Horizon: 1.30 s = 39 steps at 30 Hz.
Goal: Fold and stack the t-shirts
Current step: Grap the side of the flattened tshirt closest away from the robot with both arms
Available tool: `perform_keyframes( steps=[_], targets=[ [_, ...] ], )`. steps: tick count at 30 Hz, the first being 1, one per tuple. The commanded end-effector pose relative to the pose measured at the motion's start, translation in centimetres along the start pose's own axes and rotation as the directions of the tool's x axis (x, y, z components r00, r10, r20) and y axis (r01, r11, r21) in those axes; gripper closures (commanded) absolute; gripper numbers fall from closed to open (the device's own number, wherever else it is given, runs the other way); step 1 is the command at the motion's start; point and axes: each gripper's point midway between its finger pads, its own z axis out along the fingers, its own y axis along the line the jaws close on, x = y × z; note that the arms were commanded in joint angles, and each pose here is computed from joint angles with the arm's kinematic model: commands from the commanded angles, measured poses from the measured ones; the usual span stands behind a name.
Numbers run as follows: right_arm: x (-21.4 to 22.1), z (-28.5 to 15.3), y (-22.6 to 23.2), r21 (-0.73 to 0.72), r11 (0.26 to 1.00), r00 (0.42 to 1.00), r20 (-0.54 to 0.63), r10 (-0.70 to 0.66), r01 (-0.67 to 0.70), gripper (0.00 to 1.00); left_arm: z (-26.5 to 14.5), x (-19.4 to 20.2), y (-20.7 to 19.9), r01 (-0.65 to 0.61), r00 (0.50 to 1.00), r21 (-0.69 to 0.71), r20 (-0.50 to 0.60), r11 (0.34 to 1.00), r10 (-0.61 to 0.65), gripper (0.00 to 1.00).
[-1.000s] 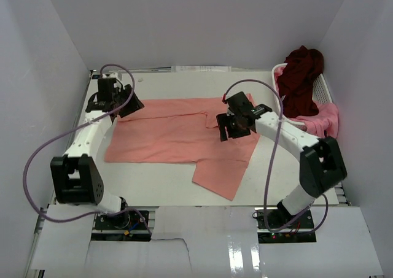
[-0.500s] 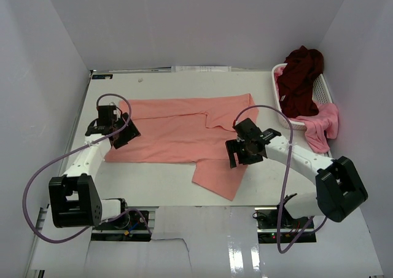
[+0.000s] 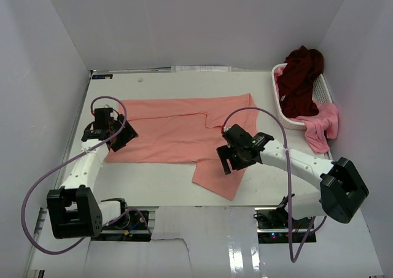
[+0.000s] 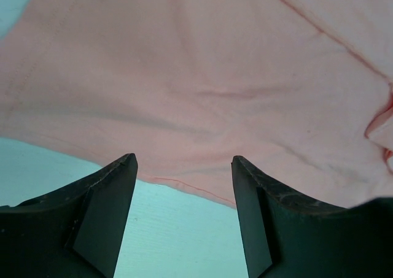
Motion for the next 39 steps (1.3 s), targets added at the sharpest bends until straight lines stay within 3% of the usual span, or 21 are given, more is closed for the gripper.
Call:
perform_keyframes(
  steps=[1,13,30,39],
  targets=[
    [1.7,-1.4,0.6,0.056,0.997,0.998,-0.015,-0.056,0.057,0.21,-1.8,-0.9,0.8,0.115,0.991,-0.015,0.065,0.993,-0.114,0.27],
    [8.5,-0.2,3.1,-0.01,0.995,0.993,-0.072,-0.098,0.098,0.26,-1.8,-0.5,3.9,0.261,0.965,-0.03,0.042,0.965,-0.26,0.27],
    [10.4,1.6,5.4,-0.058,0.989,0.983,-0.117,-0.139,0.133,0.38,-2.9,-1.9,6.9,0.305,0.949,-0.067,0.111,0.95,-0.296,0.27],
    [10.9,2.1,5.7,-0.053,0.988,0.978,-0.144,-0.153,0.147,0.56,-3.0,-2.0,7.1,0.304,0.948,-0.075,0.121,0.95,-0.294,0.27]
  ],
)
